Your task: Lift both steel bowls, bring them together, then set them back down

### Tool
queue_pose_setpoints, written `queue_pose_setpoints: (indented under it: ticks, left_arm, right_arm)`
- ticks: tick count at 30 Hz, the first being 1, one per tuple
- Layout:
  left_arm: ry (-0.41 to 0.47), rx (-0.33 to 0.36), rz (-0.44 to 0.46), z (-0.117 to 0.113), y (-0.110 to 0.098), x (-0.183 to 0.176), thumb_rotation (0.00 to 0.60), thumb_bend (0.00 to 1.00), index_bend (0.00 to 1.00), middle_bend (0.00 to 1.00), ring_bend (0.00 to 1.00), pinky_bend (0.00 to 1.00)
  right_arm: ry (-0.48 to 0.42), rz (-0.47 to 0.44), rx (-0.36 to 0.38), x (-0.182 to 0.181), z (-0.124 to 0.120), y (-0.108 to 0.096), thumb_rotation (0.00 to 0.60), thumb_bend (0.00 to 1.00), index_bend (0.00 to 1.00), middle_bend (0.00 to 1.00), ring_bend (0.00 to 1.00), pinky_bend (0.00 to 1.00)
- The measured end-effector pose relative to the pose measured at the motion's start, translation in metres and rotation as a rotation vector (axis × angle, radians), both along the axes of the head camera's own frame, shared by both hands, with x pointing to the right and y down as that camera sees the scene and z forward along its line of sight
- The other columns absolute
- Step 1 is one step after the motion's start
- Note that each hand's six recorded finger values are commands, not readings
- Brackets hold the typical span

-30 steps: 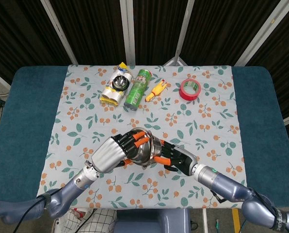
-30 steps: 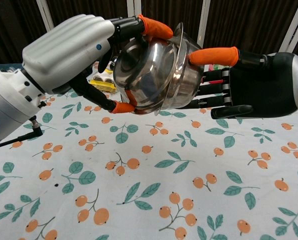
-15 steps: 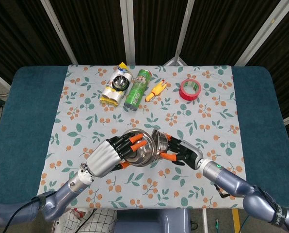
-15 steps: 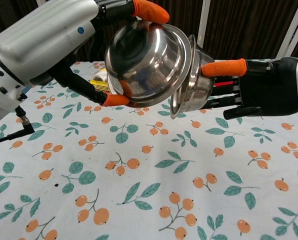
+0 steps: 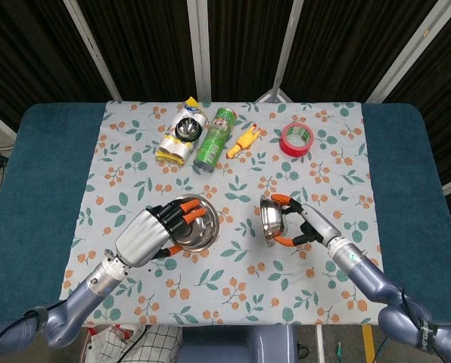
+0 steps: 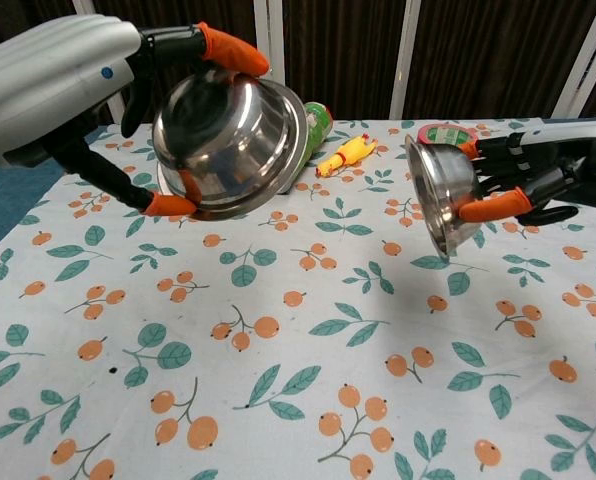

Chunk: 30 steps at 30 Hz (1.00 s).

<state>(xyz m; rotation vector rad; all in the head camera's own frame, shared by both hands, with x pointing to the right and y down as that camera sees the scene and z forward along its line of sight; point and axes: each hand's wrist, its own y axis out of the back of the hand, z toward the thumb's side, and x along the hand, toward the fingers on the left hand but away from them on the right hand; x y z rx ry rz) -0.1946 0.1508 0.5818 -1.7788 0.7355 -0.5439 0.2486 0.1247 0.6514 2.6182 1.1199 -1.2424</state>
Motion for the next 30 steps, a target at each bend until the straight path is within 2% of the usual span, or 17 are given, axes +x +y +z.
queue_pose_setpoints:
  ticks: [4, 12, 15, 17, 18, 20, 23, 26, 30]
  left_arm:
    - [-0.06, -0.009, -0.005, 0.009, 0.002, -0.009, 0.6, 0.29, 0.36, 0.54, 0.45, 0.65]
    - [-0.221, -0.099, 0.022, 0.048, 0.016, -0.024, 0.6, 0.29, 0.36, 0.54, 0.45, 0.66]
    - [-0.285, -0.145, 0.037, 0.066, 0.023, -0.028, 0.6, 0.28, 0.36, 0.54, 0.45, 0.65]
    - [-0.326, -0.175, 0.048, 0.077, 0.029, -0.03, 0.6, 0.26, 0.35, 0.52, 0.45, 0.6]
    - [-0.342, -0.186, 0.052, 0.081, 0.031, -0.031, 0.6, 0.24, 0.34, 0.5, 0.44, 0.57]
    - [-0.377, -0.205, 0.062, 0.09, 0.036, -0.032, 0.6, 0.2, 0.3, 0.46, 0.41, 0.52]
    - [-0.426, -0.205, 0.074, 0.096, 0.038, -0.034, 0.6, 0.15, 0.21, 0.39, 0.37, 0.5]
    - [-0.471, -0.205, 0.08, 0.102, 0.04, -0.035, 0.6, 0.14, 0.16, 0.33, 0.33, 0.47]
    - [-0.518, -0.224, 0.085, 0.112, 0.042, -0.037, 0.596, 0.11, 0.07, 0.22, 0.26, 0.37]
  right_arm:
    - [0.164, -0.15, 0.116, 0.008, 0.009, 0.006, 0.6, 0.47, 1.0, 0.93, 0.95, 1.0]
    - [0.465, -0.415, 0.331, 0.013, 0.025, 0.024, 0.6, 0.47, 1.0, 0.93, 0.95, 1.0]
    - [0.583, -0.493, 0.43, 0.012, 0.029, 0.029, 0.6, 0.47, 0.96, 0.91, 0.92, 1.0]
    - [0.66, -0.539, 0.491, 0.011, 0.031, 0.033, 0.6, 0.47, 0.84, 0.83, 0.85, 1.0]
    - [0.711, -0.571, 0.53, 0.01, 0.034, 0.037, 0.6, 0.47, 0.75, 0.75, 0.8, 1.0]
    - [0.784, -0.614, 0.588, 0.008, 0.037, 0.043, 0.6, 0.47, 0.46, 0.52, 0.63, 0.97]
    - [0.862, -0.674, 0.656, 0.002, 0.043, 0.061, 0.6, 0.47, 0.15, 0.29, 0.41, 0.85]
    - [0.86, -0.693, 0.656, -0.001, 0.046, 0.072, 0.599, 0.47, 0.02, 0.18, 0.3, 0.77]
    - [0.784, -0.7, 0.603, -0.009, 0.048, 0.083, 0.512, 0.43, 0.0, 0.08, 0.23, 0.73]
